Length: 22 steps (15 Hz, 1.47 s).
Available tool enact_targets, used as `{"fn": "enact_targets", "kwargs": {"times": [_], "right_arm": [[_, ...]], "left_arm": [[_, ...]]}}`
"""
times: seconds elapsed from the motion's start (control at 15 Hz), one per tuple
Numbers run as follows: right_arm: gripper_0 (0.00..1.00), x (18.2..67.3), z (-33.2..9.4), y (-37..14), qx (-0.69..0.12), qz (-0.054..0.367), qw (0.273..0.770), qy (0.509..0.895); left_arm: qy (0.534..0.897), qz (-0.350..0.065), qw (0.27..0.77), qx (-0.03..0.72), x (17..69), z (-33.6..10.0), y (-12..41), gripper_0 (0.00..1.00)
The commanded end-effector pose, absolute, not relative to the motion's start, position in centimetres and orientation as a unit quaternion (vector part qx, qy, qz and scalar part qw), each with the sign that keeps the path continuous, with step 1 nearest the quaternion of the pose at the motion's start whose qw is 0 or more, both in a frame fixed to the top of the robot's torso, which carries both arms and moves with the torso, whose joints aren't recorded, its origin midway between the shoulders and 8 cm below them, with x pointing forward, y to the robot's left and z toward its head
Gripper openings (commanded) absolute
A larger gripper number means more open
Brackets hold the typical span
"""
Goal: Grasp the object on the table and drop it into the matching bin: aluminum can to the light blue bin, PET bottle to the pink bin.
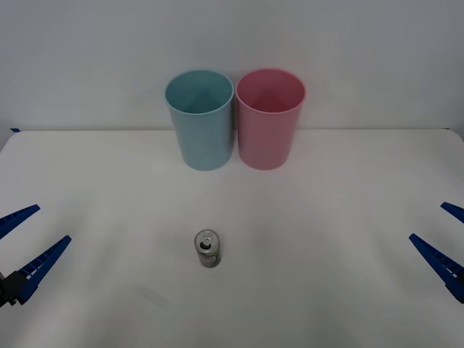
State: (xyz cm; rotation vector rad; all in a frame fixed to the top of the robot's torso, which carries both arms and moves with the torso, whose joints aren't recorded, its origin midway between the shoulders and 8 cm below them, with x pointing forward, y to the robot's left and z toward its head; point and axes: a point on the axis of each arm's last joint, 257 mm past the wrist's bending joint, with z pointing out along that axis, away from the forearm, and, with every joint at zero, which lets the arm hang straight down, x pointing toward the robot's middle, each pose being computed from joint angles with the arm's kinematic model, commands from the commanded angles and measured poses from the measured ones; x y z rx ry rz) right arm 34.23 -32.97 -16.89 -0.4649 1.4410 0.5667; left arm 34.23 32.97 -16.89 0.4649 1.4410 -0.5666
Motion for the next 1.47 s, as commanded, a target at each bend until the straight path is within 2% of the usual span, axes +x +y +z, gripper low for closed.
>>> {"fn": "enact_targets", "kwargs": {"times": [0.07, 0.53, 1.0, 1.27, 1.47], "right_arm": [[1.00, 34.2, -16.9, -33.0, -0.208, 0.253, 0.691, 0.645], [1.00, 34.5, -17.9, -32.4, -0.216, 0.252, 0.680, 0.654], [1.00, 34.3, -19.6, -28.8, -0.256, 0.278, 0.653, 0.656], [1.00, 34.9, -20.8, -26.9, -0.310, 0.256, 0.657, 0.638], [1.00, 36.0, -22.1, -25.0, -0.333, 0.277, 0.647, 0.628]], "left_arm": [[0.645, -0.253, 0.691, 0.208, 34.2, -16.9, 33.0, 1.00], [0.645, -0.253, 0.691, 0.208, 34.2, -16.9, 33.0, 1.00], [0.645, -0.253, 0.691, 0.208, 34.2, -16.9, 33.0, 1.00], [0.645, -0.253, 0.691, 0.208, 34.2, -16.9, 33.0, 1.00], [0.645, -0.253, 0.691, 0.208, 34.2, -16.9, 33.0, 1.00]]}}
